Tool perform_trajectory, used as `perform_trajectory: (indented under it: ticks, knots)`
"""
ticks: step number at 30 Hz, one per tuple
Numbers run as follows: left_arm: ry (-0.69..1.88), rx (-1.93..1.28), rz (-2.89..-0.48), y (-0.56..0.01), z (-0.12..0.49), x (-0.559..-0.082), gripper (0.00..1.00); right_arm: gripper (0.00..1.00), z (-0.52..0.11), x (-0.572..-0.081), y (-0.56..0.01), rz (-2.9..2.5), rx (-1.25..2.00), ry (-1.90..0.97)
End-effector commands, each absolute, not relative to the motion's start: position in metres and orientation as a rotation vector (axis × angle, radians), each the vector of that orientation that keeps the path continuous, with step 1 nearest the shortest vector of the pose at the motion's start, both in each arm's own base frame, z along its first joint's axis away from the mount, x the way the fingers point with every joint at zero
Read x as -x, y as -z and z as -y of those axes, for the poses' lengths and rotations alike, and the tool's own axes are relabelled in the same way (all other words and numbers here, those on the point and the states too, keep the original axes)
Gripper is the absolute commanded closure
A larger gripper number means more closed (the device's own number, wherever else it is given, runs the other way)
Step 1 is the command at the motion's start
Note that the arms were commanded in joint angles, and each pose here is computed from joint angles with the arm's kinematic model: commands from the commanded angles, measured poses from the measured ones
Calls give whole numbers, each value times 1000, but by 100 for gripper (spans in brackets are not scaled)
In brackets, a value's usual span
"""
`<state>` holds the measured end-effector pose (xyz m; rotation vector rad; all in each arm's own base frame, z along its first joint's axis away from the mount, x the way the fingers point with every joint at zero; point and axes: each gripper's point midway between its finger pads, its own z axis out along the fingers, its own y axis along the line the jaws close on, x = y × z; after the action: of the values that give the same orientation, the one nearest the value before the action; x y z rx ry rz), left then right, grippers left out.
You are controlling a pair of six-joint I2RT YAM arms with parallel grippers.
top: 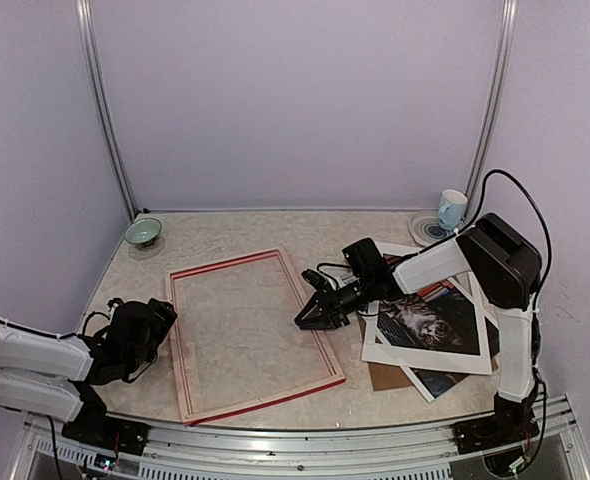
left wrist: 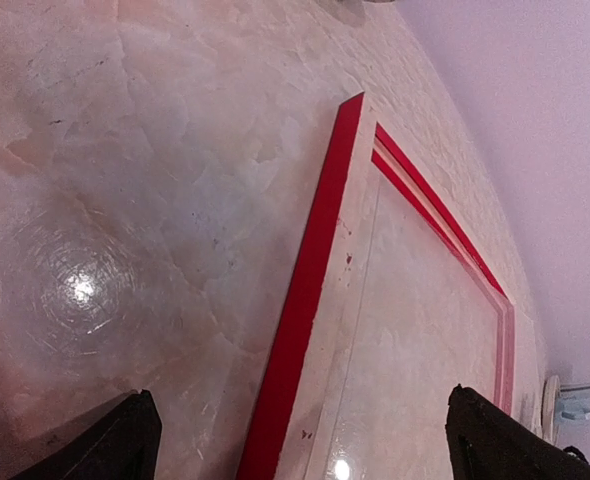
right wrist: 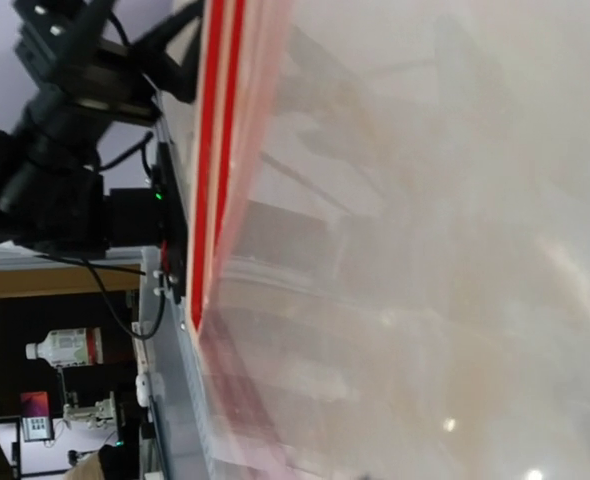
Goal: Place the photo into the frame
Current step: Pick up the glass panel from the frame body.
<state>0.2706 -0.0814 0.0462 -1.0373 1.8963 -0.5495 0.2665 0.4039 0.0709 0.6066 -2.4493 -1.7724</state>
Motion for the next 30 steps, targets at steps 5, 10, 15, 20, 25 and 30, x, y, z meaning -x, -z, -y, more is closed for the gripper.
perform_trajectory:
  ticks: [5,10,15,20,25,30]
  knots:
    - [509,1028,-1994,-26,83,-263,1,90,-403,-267,-65,2430,-590,1731]
    - [507,1034,-1991,-26,82,-262,1,100,-406,-265,-70,2369,-591,1793]
    - [519,1074,-1951,-26,70,-258,1,100,-408,-261,-87,2305,-624,1889]
    - [542,1094,-1891,-33,61,-256,1,100,-408,-259,-100,2252,-637,1953]
    - [545,1101,-1887,-33,60,-255,1,100,-409,-256,-113,2173,-613,2032]
    - [545,1116,-1903,-26,60,-252,1,100,-409,-256,-126,2117,-615,2107]
